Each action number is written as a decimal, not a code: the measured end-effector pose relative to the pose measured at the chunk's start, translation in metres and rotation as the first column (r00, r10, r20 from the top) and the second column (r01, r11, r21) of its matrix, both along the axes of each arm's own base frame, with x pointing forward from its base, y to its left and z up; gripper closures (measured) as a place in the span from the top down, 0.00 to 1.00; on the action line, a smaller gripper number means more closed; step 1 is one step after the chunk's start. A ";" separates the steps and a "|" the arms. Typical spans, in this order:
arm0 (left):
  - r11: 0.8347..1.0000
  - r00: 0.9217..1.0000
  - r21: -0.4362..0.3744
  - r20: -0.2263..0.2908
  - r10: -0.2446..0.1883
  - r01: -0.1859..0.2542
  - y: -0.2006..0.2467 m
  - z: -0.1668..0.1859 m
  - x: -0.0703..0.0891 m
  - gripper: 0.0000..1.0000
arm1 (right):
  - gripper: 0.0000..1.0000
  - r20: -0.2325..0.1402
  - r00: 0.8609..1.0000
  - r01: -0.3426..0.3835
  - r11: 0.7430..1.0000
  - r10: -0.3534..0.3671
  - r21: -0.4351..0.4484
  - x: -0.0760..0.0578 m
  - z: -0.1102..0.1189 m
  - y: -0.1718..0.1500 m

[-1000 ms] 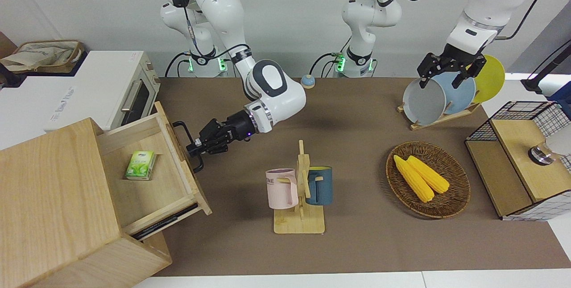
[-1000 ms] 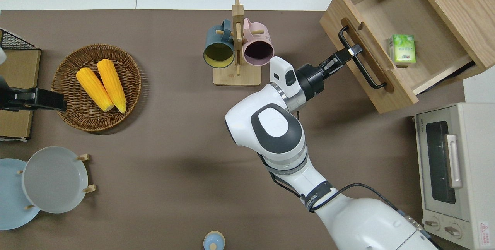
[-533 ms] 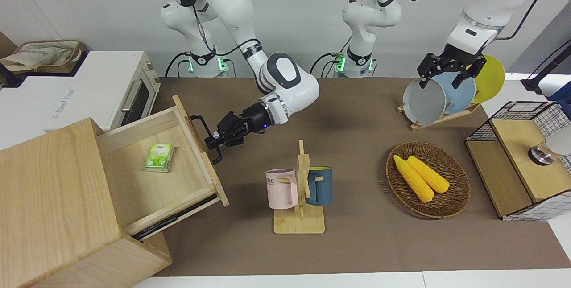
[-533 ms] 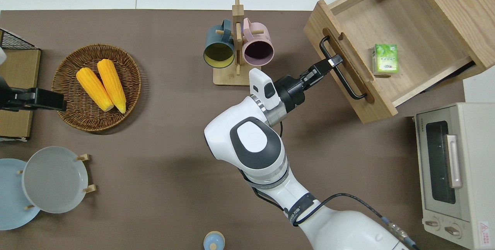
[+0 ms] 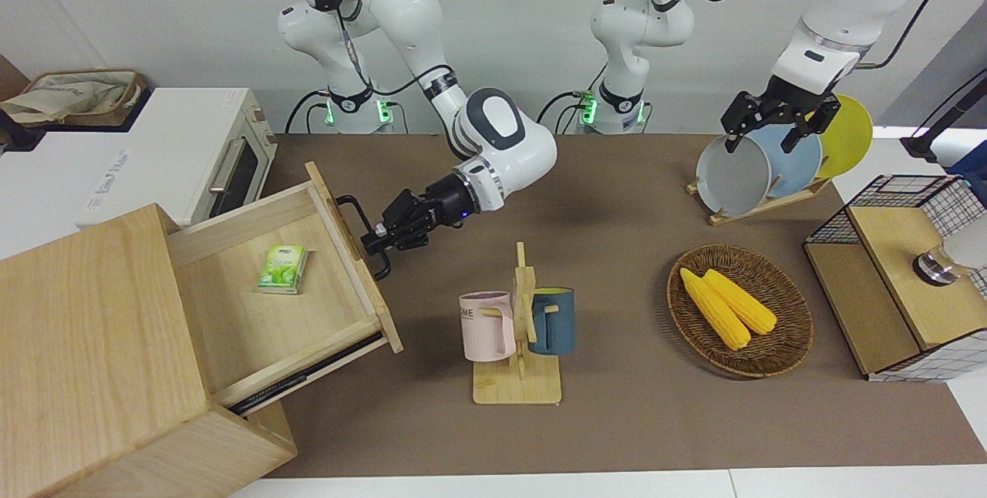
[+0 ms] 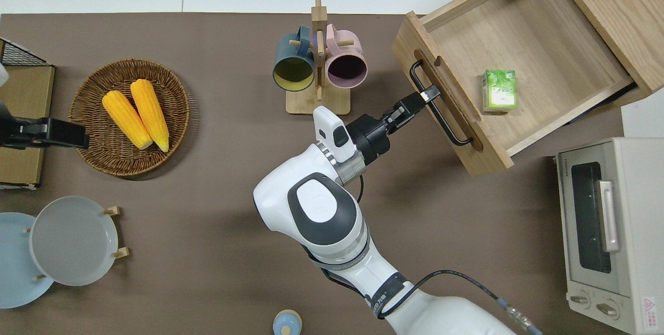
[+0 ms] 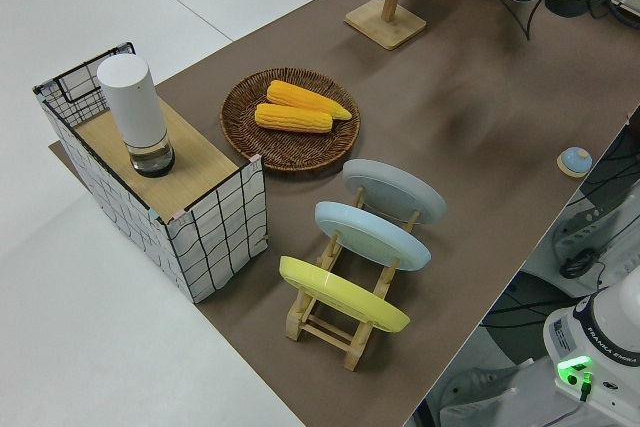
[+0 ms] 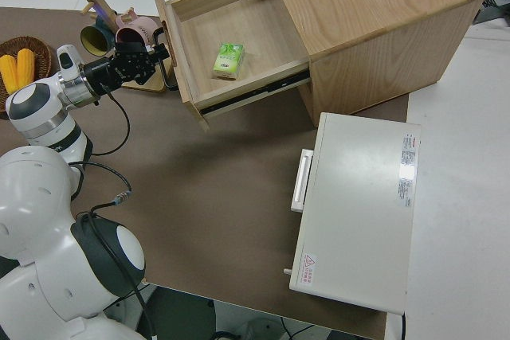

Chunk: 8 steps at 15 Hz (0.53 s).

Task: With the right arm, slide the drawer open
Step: 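Pull the handle toward the robot with the right gripper, sliding the drawer out, then open the right gripper and release the drawer handle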

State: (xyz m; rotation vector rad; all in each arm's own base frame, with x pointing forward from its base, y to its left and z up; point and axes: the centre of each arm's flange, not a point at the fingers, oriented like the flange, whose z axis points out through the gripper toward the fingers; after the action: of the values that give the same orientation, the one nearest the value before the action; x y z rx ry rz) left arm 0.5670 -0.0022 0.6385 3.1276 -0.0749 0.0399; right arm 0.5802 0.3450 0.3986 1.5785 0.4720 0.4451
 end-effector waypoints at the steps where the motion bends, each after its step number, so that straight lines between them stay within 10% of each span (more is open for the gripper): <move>1: 1.000 1.000 0.000 0.000 0.000 0.000 0.000 0.000 0.000 1.00 | 0.18 0.000 1.000 0.000 1.000 0.000 0.001 -0.002 0.000 0.003; 8: 1.000 1.000 0.000 0.000 0.000 0.000 0.000 0.000 0.000 0.99 | 0.18 0.000 1.000 0.001 1.000 -0.001 0.001 -0.002 0.000 0.003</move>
State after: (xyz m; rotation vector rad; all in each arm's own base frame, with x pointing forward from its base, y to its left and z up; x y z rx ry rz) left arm 0.5670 -0.0022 0.6385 3.1276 -0.0749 0.0399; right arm 0.5777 0.3480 0.3990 1.5796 0.4710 0.4442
